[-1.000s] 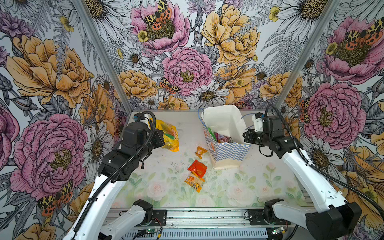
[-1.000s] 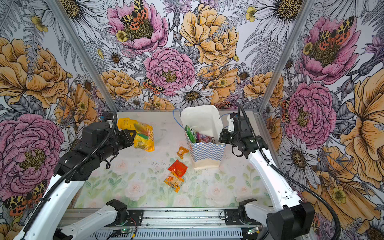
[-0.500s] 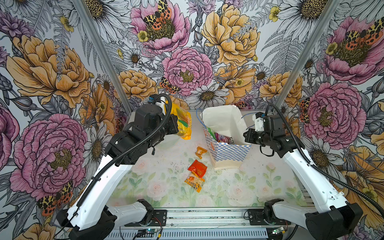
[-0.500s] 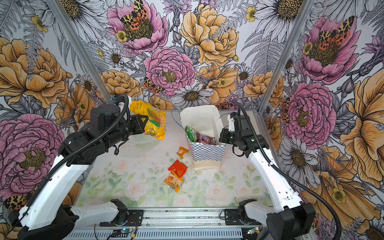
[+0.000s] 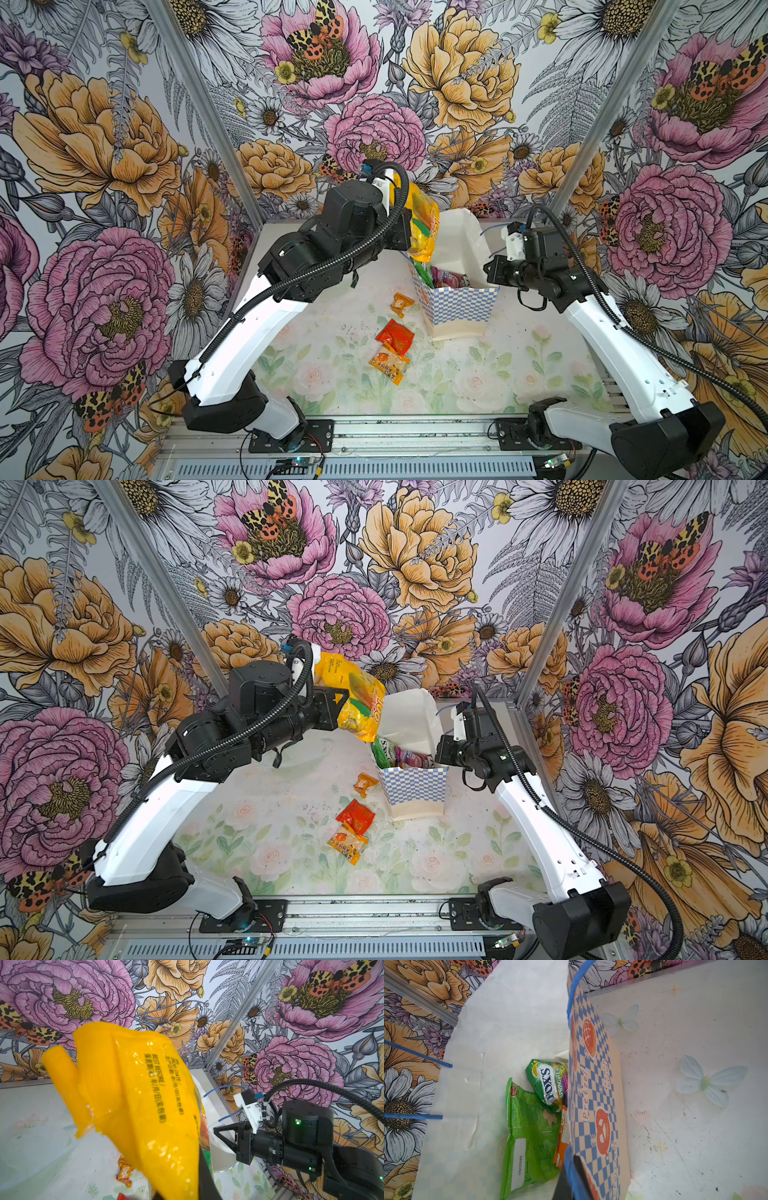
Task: Place the snacks into the paper bag
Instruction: 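Lower the yellow mango bag into the paper bag and open the left gripper, then withdraw the left gripper up out of the paper bag, then move the left gripper down to the clear orange-labelled snack packet, then close the left gripper on the clear orange-labelled snack packet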
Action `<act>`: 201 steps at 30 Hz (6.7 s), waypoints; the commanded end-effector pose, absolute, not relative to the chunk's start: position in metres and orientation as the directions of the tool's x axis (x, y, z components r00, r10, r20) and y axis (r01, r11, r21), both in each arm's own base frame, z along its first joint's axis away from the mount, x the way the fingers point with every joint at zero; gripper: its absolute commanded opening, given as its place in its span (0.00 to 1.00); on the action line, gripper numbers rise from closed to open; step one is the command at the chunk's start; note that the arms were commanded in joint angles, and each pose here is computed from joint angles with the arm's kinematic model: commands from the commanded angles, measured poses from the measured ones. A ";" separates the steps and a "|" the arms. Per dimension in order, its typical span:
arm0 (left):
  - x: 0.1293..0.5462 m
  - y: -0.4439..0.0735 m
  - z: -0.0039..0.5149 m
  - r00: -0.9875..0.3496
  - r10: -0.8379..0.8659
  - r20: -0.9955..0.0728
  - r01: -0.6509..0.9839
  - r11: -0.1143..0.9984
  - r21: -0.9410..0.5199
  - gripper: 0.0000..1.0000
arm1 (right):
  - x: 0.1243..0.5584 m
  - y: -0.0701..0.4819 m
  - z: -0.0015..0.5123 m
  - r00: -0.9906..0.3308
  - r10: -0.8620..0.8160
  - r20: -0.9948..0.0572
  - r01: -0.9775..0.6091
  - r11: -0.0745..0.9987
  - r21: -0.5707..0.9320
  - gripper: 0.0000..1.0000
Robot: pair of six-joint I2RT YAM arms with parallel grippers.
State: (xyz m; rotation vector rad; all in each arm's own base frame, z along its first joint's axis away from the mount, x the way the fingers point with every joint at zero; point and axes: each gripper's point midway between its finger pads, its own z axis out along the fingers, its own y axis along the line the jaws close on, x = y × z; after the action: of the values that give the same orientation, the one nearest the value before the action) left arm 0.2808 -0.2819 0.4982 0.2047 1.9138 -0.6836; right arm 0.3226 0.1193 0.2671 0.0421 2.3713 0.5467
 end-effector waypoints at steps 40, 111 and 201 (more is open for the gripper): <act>0.385 -0.407 0.333 -0.705 -0.149 -0.693 0.265 0.851 -0.453 0.00 | 0.330 0.134 0.297 -0.694 0.183 -0.696 -0.173 0.896 0.408 0.00; 0.325 -0.354 0.423 -0.560 -0.084 -0.824 0.399 0.844 -0.357 0.83 | 0.328 0.131 0.296 -0.686 0.181 -0.705 -0.162 0.907 0.390 0.00; 0.217 -0.230 0.045 -0.928 0.234 -0.289 0.265 0.961 -0.073 0.58 | 0.318 0.128 0.276 -0.712 0.169 -0.682 -0.149 0.912 0.382 0.00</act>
State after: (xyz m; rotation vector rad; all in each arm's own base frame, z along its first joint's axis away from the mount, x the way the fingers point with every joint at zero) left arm 0.2048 -0.2149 0.0398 0.3603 2.8767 -0.0779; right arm 0.3178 0.1245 0.2629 0.0267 2.3529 0.5108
